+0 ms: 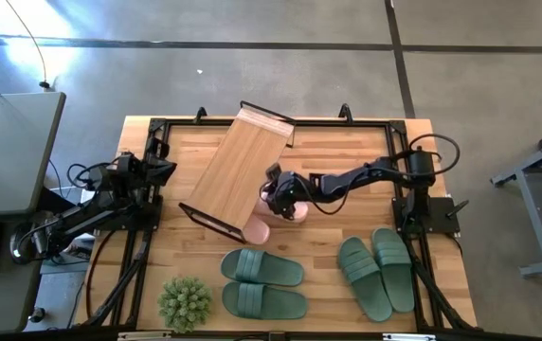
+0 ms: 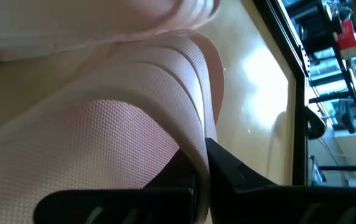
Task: Pick and place slides into the shelf
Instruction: Put the pink slide under the shelf
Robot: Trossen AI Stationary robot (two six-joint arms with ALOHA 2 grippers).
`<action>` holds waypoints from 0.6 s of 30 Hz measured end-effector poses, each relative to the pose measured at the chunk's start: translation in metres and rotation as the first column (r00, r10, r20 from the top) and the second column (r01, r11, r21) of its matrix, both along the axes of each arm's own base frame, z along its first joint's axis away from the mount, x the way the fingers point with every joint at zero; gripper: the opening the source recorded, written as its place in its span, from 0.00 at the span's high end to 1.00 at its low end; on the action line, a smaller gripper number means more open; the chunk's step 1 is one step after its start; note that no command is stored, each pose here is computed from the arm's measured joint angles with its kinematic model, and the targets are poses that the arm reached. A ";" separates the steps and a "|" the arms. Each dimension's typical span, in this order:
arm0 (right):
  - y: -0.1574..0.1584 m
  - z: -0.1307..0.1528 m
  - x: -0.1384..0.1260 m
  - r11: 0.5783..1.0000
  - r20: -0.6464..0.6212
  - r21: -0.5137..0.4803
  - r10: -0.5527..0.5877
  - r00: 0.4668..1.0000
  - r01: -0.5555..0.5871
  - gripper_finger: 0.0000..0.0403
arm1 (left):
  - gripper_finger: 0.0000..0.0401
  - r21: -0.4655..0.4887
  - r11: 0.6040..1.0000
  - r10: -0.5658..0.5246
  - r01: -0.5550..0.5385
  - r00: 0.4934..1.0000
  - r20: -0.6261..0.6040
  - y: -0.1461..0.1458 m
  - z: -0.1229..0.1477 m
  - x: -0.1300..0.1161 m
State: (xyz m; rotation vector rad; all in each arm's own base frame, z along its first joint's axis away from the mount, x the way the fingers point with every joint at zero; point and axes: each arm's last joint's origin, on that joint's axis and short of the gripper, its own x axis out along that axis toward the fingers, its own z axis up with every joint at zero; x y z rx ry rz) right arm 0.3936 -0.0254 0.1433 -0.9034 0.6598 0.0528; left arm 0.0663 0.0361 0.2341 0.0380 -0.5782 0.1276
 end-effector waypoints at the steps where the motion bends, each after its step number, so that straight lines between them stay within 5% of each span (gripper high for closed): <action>1: 0.000 0.000 0.000 1.000 -0.003 -0.006 -0.010 1.000 0.010 1.00 | 1.00 0.000 1.000 0.000 0.000 1.000 0.000 0.000 0.000 0.000; 18: -0.008 -0.001 -0.002 0.985 0.005 0.171 -0.013 1.000 0.012 0.93 | 1.00 0.000 1.000 0.000 0.000 1.000 0.000 0.000 0.000 0.000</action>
